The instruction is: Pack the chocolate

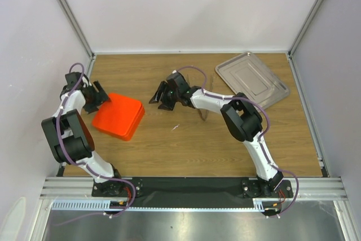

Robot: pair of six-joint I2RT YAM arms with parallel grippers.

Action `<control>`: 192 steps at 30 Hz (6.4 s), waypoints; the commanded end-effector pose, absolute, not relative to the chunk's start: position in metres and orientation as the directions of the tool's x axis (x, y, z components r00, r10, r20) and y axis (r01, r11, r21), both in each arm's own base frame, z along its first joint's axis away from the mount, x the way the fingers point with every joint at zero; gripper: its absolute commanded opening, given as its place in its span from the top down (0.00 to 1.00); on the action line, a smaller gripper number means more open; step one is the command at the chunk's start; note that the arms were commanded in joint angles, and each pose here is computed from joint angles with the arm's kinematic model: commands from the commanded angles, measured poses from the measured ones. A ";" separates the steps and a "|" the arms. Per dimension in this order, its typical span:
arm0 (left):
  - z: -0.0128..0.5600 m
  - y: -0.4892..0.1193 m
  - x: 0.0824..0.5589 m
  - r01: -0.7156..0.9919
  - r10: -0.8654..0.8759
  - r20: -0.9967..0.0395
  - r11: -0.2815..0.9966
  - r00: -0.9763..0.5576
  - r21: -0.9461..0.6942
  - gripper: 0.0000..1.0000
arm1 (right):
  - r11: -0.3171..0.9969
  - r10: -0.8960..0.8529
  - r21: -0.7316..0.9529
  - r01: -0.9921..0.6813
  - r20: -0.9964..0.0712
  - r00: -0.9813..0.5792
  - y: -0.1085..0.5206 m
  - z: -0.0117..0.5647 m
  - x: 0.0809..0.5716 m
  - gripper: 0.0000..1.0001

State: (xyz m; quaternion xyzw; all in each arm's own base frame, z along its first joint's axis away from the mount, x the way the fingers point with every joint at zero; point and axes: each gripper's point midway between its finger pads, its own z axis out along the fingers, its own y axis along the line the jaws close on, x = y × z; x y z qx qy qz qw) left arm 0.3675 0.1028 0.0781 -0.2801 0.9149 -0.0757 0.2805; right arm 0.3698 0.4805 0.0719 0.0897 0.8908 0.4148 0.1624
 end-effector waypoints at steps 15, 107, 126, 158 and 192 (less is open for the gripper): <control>0.089 0.083 0.392 -0.387 -0.489 -0.509 0.872 -0.708 -0.299 0.26 | 0.563 0.310 0.820 -0.102 -0.323 -0.894 0.526 0.136 0.363 0.39; 0.056 0.062 0.408 -0.408 -0.543 -0.439 0.835 -0.716 -0.369 1.00 | 0.525 0.233 0.835 -0.164 -0.326 -0.916 0.532 0.084 0.350 0.58; 0.235 0.080 0.402 -0.391 -0.530 -0.728 0.840 -0.435 -0.377 0.81 | 0.448 0.160 0.866 -0.223 -0.323 -0.933 0.575 0.089 0.330 0.59; 0.322 -0.149 0.267 0.483 -0.125 -0.909 0.814 -0.397 -0.322 0.00 | 0.865 0.166 0.398 -0.306 -0.803 -0.573 0.277 0.293 0.285 0.00; 0.342 -0.160 0.218 0.601 -0.225 -0.925 0.707 -0.308 -0.372 0.00 | 0.926 0.268 0.357 -0.124 -0.852 -0.450 0.175 0.303 0.266 0.00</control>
